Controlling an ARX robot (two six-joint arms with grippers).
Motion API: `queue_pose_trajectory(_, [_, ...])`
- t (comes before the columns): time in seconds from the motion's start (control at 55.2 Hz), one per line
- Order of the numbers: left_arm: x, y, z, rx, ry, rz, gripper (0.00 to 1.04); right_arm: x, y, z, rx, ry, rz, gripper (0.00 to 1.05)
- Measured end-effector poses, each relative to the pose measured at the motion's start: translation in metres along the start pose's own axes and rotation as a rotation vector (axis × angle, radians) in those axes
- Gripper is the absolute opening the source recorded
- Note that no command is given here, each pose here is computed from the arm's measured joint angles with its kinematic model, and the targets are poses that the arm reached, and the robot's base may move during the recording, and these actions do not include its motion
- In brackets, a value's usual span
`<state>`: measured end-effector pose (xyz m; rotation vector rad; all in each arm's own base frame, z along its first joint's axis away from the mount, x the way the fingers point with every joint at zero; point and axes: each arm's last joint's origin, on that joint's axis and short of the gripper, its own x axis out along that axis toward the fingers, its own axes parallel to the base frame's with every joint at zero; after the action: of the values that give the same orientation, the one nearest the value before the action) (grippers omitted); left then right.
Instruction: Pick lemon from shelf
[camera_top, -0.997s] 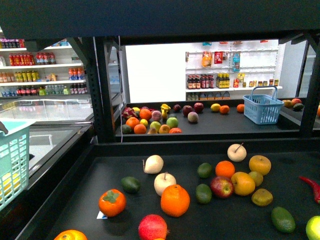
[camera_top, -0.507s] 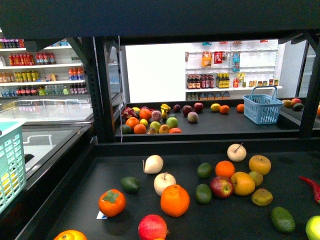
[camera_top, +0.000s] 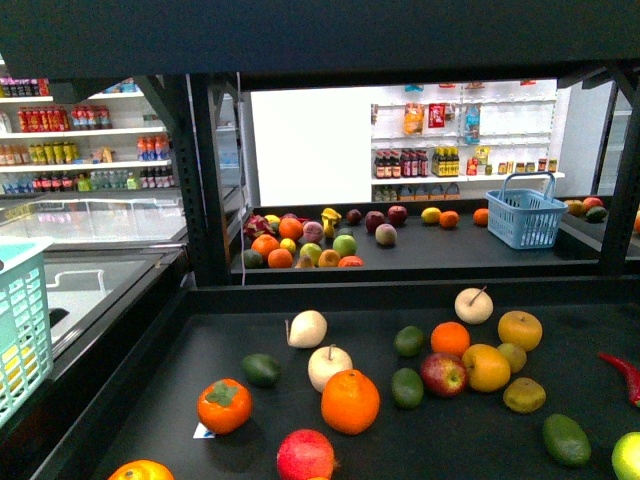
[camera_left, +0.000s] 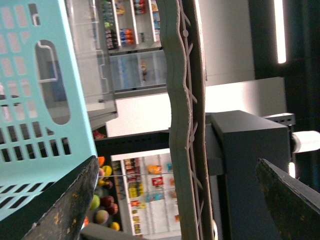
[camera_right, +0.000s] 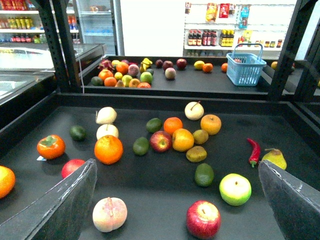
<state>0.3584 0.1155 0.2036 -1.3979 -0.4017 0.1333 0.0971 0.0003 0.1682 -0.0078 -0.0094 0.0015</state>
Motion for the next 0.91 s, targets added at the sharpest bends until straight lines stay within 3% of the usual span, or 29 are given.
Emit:
queue_pose_trajectory(0.163, [-0.022, -0.026, -0.002, 0.159, -0.015, 0.143, 0.97, 0.0, 0.0, 0.0, 0.0, 0.0, 0.0, 0.97])
queue_pose_trajectory(0.29, [-0.058, -0.063, -0.015, 0.439, -0.023, 0.224, 0.97, 0.0, 0.0, 0.0, 0.0, 0.0, 0.0, 0.97])
queue_pose_trajectory(0.526, [-0.173, -0.123, -0.066, 0.936, 0.094, 0.149, 0.97, 0.0, 0.0, 0.0, 0.0, 0.0, 0.0, 0.97])
queue_pose_trajectory(0.652, [-0.233, -0.133, -0.085, 1.043, 0.107, 0.065, 0.97, 0.0, 0.0, 0.0, 0.0, 0.0, 0.0, 0.97])
queue_pose_trajectory(0.725, [-0.26, -0.133, -0.09, 1.174, 0.284, -0.049, 0.86, 0.0, 0.0, 0.0, 0.0, 0.0, 0.0, 0.97])
queue_pose_trajectory(0.779, [-0.285, -0.117, -0.088, 1.307, 0.383, -0.093, 0.74, 0.0, 0.0, 0.0, 0.0, 0.0, 0.0, 0.97])
queue_pose_trajectory(0.906, [-0.299, -0.083, -0.08, 1.362, 0.417, -0.141, 0.47, 0.0, 0.0, 0.0, 0.0, 0.0, 0.0, 0.97])
